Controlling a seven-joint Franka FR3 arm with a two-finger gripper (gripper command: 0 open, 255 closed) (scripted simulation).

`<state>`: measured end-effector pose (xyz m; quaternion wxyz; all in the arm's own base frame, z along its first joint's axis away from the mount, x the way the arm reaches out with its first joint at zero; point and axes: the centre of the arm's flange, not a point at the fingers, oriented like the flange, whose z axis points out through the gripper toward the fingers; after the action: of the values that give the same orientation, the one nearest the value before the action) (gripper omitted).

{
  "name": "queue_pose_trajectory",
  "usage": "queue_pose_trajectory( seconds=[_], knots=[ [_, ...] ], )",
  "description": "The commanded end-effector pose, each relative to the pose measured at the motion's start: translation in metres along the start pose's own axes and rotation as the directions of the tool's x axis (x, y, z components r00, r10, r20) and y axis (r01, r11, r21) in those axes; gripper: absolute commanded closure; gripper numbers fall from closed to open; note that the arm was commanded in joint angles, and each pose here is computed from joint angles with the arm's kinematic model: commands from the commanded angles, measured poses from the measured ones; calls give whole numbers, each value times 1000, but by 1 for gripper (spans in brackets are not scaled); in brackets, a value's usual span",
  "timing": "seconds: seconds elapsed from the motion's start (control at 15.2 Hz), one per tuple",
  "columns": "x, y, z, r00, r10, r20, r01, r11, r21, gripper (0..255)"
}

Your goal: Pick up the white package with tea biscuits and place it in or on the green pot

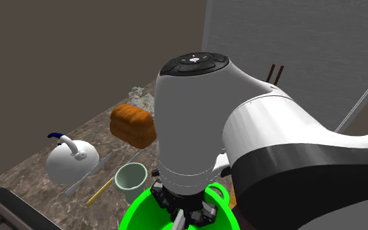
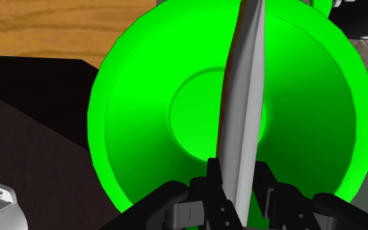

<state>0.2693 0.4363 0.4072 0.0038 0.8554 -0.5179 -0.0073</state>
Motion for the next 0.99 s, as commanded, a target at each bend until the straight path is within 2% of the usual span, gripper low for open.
queue_pose_trajectory(
  seconds=[0.0, 0.33, 0.86, 0.92],
  knots=[
    [0, 0, 9, 1000, 0, 0, 0, 1000, 1, 255],
    [1, 0, 37, 1000, 0, 0, 0, 1000, 1, 255],
    [1, 0, 37, 1000, 0, 0, 0, 1000, 1, 255],
    [1, 0, 37, 1000, 0, 0, 0, 1000, 1, 0]
  ],
)
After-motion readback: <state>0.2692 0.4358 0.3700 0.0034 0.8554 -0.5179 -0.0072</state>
